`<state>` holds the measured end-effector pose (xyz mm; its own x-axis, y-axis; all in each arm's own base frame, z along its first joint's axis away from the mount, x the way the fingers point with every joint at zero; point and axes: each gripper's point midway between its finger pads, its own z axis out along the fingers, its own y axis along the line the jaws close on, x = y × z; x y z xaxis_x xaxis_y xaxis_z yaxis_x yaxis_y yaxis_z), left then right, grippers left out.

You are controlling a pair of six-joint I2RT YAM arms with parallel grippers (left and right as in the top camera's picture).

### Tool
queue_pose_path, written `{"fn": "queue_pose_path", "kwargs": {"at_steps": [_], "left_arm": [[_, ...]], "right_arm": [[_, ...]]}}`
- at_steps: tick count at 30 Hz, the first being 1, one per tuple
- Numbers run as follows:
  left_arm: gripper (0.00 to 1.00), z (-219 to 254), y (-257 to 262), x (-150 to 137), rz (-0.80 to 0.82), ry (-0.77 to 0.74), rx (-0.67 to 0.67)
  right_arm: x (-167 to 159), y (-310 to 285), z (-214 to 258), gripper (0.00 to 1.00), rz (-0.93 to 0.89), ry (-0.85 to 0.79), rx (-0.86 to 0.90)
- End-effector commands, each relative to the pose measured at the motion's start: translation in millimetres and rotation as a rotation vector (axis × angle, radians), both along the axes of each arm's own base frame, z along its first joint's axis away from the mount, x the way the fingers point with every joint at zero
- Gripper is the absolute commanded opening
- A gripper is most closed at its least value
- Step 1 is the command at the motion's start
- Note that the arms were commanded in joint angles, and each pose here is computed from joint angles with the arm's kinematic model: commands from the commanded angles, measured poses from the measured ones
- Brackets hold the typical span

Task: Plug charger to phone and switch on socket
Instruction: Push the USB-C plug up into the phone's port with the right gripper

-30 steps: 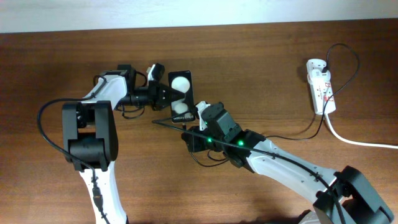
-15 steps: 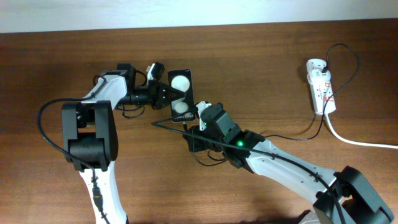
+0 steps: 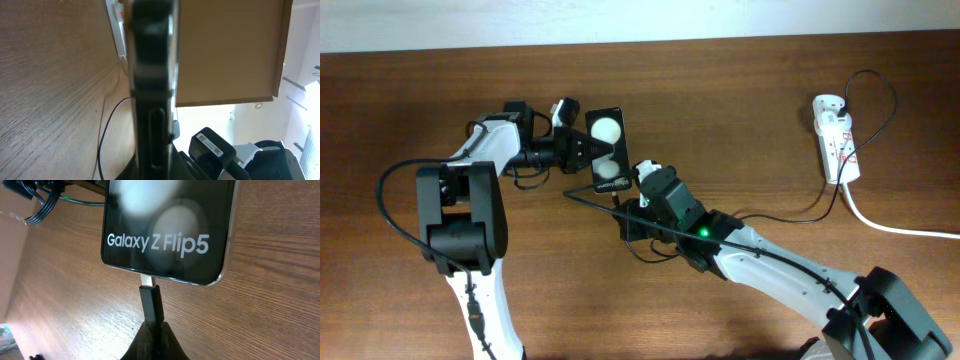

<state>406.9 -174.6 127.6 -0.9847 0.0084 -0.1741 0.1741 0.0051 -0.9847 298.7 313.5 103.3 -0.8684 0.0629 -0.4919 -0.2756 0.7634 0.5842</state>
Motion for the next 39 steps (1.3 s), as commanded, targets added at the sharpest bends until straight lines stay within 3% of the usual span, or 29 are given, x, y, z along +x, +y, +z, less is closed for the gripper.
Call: {"fn": "queue_pose_path", "kwargs": {"at_steps": [1,10,17,39], "left_arm": [[0.0,-1.8,-5.1,-3.6,-0.013,0.017,0.001],[0.0,-2.4,-5.1,-3.6,-0.013,0.017,0.004],[0.0,-27.2,-3.0,-3.7,-0.027,-0.014,0.147],[0.0,-18.0,-4.2,-3.6,-0.022,-0.006,0.094]], "right_arm": [[35.3,-7.3,24.8,0.04,-0.13,-0.098,0.023],[41.2,-2.5,36.1,0.04,-0.131,-0.138,0.062],[38.4,-5.1,30.3,0.04,-0.131,-0.119,0.042],[60.3,-11.6,37.4,0.04,-0.222,-0.207,0.038]]}}
